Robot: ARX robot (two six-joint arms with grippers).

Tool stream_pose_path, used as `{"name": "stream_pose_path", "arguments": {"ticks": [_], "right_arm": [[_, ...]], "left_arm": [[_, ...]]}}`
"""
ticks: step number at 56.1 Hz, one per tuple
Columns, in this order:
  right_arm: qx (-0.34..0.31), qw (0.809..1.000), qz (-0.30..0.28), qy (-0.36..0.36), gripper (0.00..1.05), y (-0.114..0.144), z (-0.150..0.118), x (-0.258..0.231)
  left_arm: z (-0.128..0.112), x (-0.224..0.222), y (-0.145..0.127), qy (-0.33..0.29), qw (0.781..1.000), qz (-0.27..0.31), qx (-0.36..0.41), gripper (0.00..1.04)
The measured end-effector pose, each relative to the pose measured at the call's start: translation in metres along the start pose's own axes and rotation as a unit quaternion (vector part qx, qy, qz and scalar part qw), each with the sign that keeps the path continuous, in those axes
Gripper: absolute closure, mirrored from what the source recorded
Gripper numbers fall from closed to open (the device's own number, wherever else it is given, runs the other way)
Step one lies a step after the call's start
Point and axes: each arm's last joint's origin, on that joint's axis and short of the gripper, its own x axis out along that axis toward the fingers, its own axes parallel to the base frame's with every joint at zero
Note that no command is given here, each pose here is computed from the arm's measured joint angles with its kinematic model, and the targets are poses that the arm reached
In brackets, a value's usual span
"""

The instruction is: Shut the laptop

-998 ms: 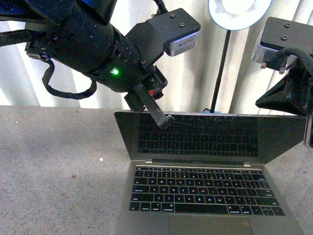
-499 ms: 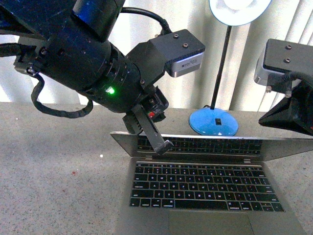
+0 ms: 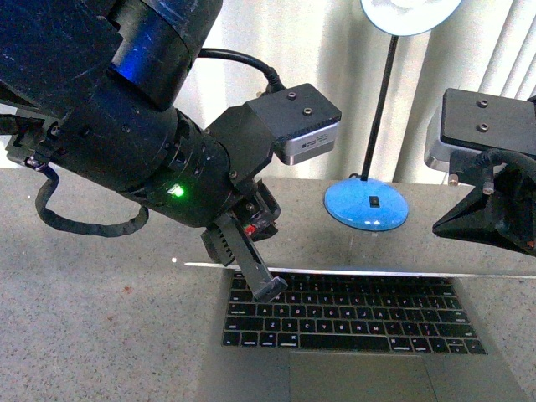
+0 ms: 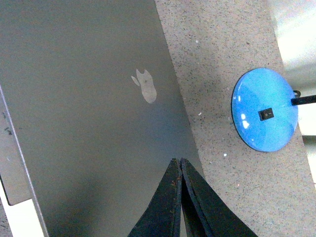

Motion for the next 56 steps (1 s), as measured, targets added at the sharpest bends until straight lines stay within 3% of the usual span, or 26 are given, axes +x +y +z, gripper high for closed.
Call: {"name": "stream_pose_path", "arguments": {"ticks": [56], "right_arm": [[0.004, 0.999, 0.041, 0.016, 1.02, 0.022, -0.014, 0.018]], "left_arm": [[-0.012, 0.008, -0.016, -0.005, 0.999, -0.030, -0.016, 1.01]]}}
